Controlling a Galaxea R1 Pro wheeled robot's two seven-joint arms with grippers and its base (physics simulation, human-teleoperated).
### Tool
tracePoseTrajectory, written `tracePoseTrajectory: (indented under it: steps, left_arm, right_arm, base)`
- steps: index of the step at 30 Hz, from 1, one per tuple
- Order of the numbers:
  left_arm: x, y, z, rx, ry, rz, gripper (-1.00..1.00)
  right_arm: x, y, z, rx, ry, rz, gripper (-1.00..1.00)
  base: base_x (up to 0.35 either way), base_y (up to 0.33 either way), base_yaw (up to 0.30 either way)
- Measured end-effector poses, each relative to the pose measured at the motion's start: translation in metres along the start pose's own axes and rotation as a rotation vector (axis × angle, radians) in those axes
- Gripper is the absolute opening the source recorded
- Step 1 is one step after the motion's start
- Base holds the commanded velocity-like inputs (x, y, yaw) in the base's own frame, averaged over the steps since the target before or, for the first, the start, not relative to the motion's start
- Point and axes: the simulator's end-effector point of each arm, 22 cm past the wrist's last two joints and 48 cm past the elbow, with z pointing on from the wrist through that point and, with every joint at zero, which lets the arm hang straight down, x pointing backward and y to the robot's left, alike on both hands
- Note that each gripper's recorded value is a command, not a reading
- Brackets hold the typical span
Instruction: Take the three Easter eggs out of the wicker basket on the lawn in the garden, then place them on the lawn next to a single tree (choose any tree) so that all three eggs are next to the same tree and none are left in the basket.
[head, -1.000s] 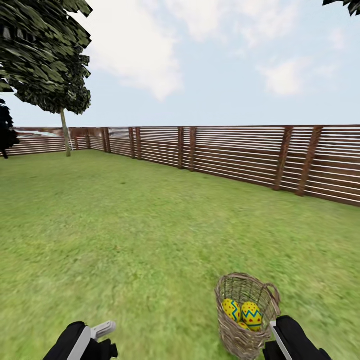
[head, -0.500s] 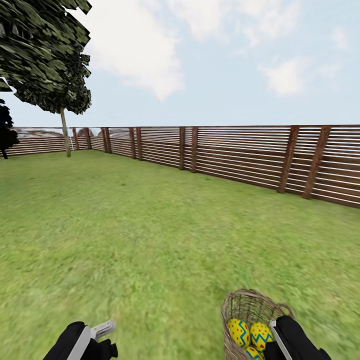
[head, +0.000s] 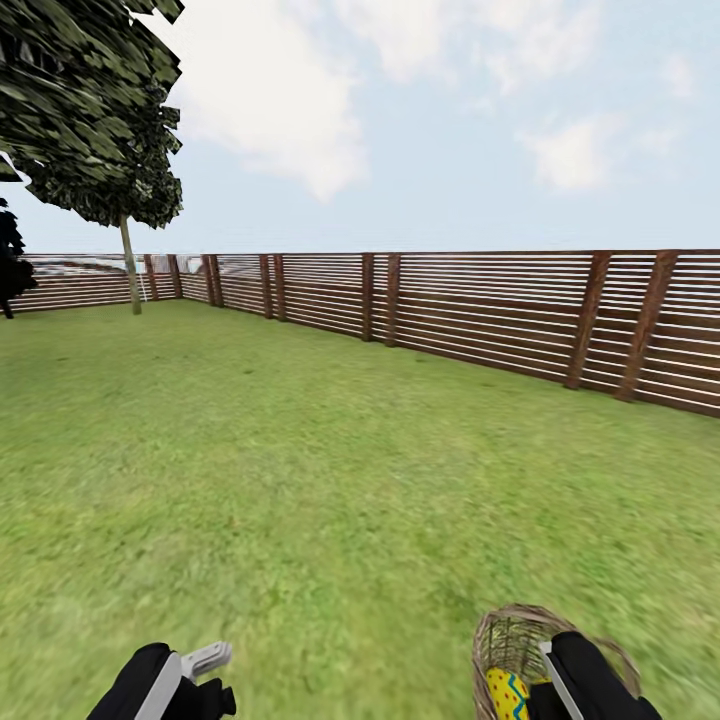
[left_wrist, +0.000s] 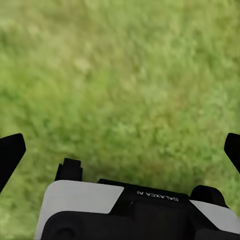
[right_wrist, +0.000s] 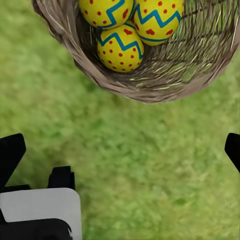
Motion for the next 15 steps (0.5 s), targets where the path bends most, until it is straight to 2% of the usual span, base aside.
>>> tracePoseTrajectory:
  steps: [4, 9, 15]
  left_arm:
    - [0.0, -0.0001, 0.0, -0.001, -0.001, 0.001, 1.0]
    - [0.0, 0.0, -0.0001, 0.001, -0.001, -0.002, 1.0]
    - [0.0, 0.0004, -0.0001, 0.001, -0.001, -0.003, 1.0]
  right_arm:
    - [0.0001, 0.0008, 0.0, -0.001, 0.0, 0.0, 1.0]
    - [0.0012, 0.0018, 0.0004, -0.002, 0.002, -0.002, 1.0]
    - [0.0014, 0.0023, 0.0007, -0.003, 0.003, -0.002, 1.0]
  base:
    - [0.14, 0.019, 0.0]
    - [0.308, 0.02, 0.0]
    - [0.287, 0.182, 0.0]
